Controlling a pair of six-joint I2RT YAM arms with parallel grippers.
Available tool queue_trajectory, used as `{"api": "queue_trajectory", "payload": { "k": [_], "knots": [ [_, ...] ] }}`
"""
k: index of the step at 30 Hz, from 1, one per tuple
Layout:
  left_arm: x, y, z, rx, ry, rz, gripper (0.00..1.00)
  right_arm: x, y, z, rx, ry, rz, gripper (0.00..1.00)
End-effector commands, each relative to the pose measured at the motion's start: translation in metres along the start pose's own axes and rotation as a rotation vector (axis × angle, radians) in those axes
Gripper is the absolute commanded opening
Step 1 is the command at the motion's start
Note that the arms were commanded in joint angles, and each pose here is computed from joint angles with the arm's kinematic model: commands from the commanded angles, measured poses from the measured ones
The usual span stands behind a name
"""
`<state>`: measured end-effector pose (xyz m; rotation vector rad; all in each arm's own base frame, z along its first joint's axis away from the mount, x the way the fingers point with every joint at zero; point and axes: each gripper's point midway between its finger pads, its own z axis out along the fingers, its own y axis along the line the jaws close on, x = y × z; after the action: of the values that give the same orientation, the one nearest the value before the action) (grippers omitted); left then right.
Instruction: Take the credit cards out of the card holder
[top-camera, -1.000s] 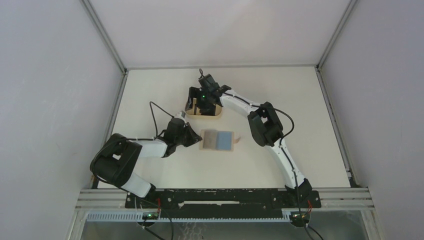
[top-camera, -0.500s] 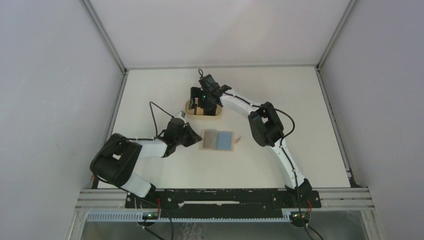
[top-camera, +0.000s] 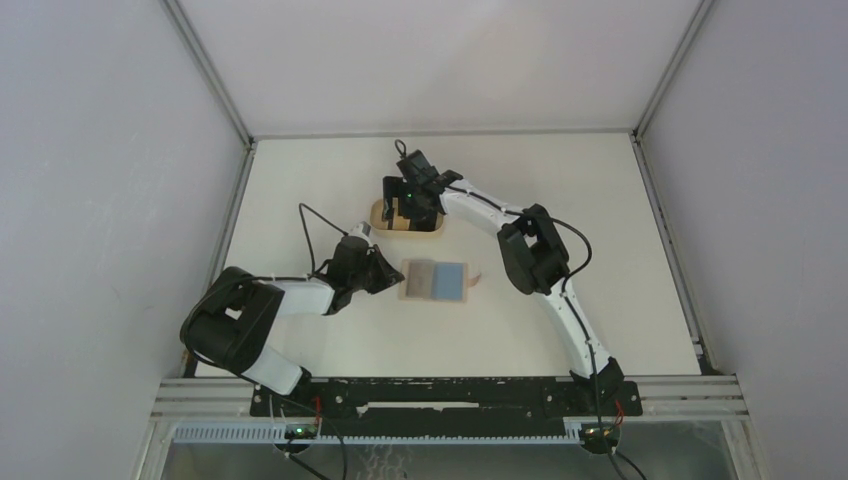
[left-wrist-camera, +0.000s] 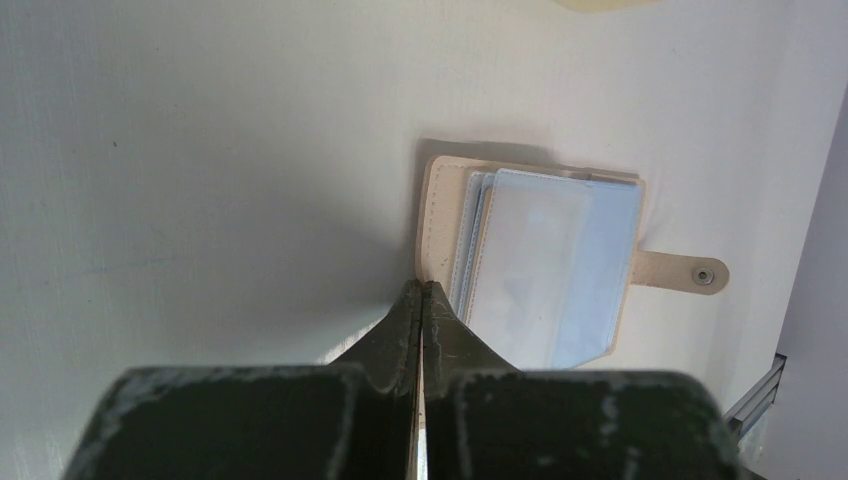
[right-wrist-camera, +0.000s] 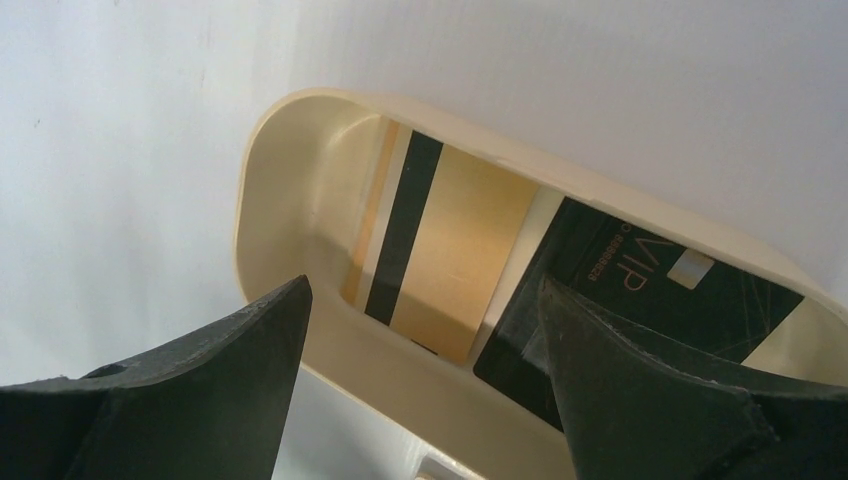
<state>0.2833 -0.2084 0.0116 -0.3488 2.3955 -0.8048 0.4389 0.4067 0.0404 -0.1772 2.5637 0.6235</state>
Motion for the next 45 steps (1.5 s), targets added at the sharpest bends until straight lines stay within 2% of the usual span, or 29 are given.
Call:
{"api": "queue_trajectory", "payload": {
  "k": [1,10,16,19,22,25,28,31,34,36,39,45],
  "knots": [
    [0.057,0.076,-0.016,-0.262,0.175,0.003,0.0,0.016,0.016,-0.001,-0.012,0.054,-0.009,0.93],
    [0.057,0.077,-0.018,-0.262,0.171,0.002,0.0,0.02,0.04,0.009,-0.078,0.078,0.021,0.93],
    [0.055,0.076,-0.019,-0.262,0.163,0.006,0.0,-0.001,0.03,-0.01,-0.073,0.036,0.031,0.93],
    [0.051,0.074,-0.021,-0.261,0.15,0.009,0.0,-0.03,0.031,-0.044,-0.128,-0.054,0.038,0.93],
    [0.046,0.068,-0.022,-0.244,0.134,0.015,0.0,-0.07,0.052,-0.109,-0.302,-0.205,0.001,0.94],
    [0.042,0.064,-0.022,-0.238,0.133,0.021,0.0,-0.082,0.06,-0.161,-0.383,-0.277,-0.064,0.94],
    [0.042,0.063,-0.021,-0.239,0.135,0.023,0.0,-0.058,0.059,-0.19,-0.407,-0.294,-0.122,0.94],
    [0.041,0.06,-0.021,-0.231,0.137,0.016,0.0,-0.006,0.045,-0.186,-0.341,-0.211,-0.149,0.94],
    [0.032,0.048,-0.026,-0.201,0.113,0.009,0.0,0.052,0.024,-0.167,-0.151,-0.127,-0.201,0.93],
    [0.024,0.039,-0.03,-0.186,0.09,0.01,0.0,0.076,0.014,-0.159,-0.024,-0.116,-0.233,0.93],
    [0.01,0.029,-0.035,-0.176,0.049,0.016,0.0,0.097,0.004,-0.151,0.114,-0.113,-0.212,0.93],
    [0.008,0.029,-0.035,-0.174,0.035,0.012,0.0,0.114,0.011,-0.13,0.157,-0.072,-0.225,0.95]
  ]
}}
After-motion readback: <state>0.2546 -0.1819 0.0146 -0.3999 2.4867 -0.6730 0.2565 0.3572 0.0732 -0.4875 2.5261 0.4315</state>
